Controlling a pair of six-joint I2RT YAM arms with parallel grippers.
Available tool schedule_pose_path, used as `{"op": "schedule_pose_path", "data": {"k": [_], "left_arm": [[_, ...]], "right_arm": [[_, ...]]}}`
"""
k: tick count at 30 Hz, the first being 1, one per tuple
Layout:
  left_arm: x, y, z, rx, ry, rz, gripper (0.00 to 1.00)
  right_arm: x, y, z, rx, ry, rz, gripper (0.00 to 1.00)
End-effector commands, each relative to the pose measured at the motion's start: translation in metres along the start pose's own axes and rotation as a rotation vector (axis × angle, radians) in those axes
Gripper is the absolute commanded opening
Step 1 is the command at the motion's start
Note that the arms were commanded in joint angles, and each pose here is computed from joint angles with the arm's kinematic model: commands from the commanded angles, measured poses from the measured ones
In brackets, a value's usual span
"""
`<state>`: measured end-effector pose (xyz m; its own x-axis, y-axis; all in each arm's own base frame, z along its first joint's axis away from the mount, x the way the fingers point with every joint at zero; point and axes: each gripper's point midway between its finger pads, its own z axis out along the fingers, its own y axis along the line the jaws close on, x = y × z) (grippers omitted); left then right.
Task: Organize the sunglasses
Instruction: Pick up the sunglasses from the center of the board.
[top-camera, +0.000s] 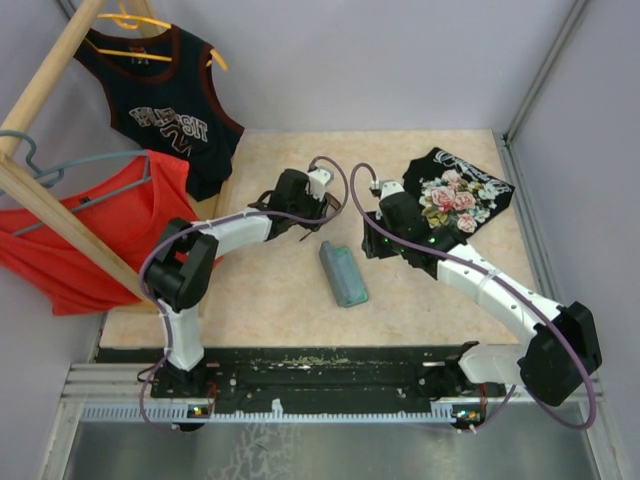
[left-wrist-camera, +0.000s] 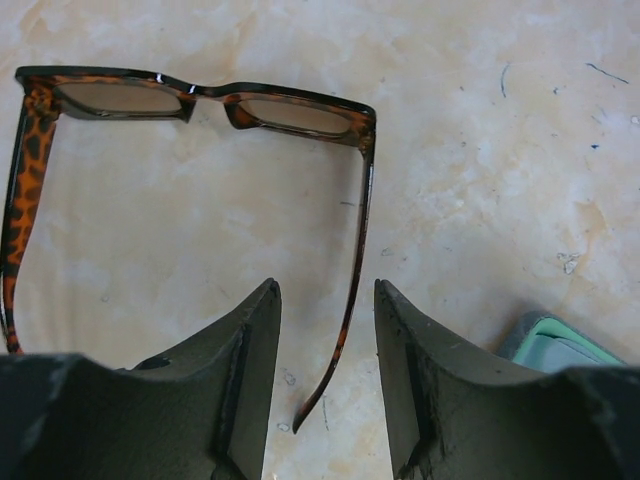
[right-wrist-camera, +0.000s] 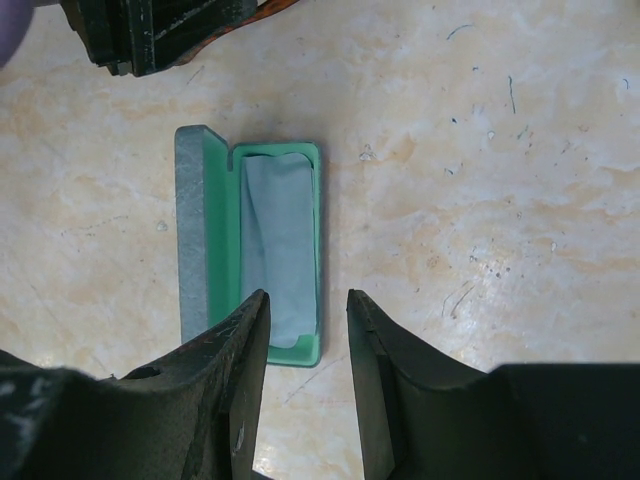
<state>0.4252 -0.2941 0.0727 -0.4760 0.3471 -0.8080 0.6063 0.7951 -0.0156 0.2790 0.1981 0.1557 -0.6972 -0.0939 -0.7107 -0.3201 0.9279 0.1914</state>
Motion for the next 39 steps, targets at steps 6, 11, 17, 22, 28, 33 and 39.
{"op": "schedule_pose_path", "data": {"k": [6, 11, 17, 22, 28, 33, 39], "left_arm": [[-0.008, -0.001, 0.014, 0.083, -0.02, 0.05, 0.48], [0.001, -0.004, 0.019, 0.109, -0.001, 0.053, 0.47], [0.011, 0.006, 0.027, 0.066, 0.029, 0.057, 0.42], [0.014, 0.014, 0.031, 0.039, 0.04, 0.062, 0.31], [0.009, 0.018, 0.028, 0.023, 0.035, 0.069, 0.12], [-0.001, 0.018, 0.02, 0.02, 0.012, 0.078, 0.0], [-0.024, 0.015, 0.001, 0.023, -0.049, 0.093, 0.0]], "right_arm": [[-0.011, -0.002, -0.012, -0.008, -0.055, 0.013, 0.38], [-0.01, -0.003, -0.012, -0.008, -0.05, 0.012, 0.38], [-0.01, -0.003, -0.016, -0.01, -0.053, 0.008, 0.38], [-0.011, -0.004, -0.02, -0.006, -0.057, 0.008, 0.38], [-0.012, -0.004, -0.026, -0.011, -0.063, 0.009, 0.38], [-0.013, -0.006, -0.032, -0.004, -0.075, 0.011, 0.38], [-0.014, -0.009, -0.042, 0.005, -0.092, 0.015, 0.38]]}}
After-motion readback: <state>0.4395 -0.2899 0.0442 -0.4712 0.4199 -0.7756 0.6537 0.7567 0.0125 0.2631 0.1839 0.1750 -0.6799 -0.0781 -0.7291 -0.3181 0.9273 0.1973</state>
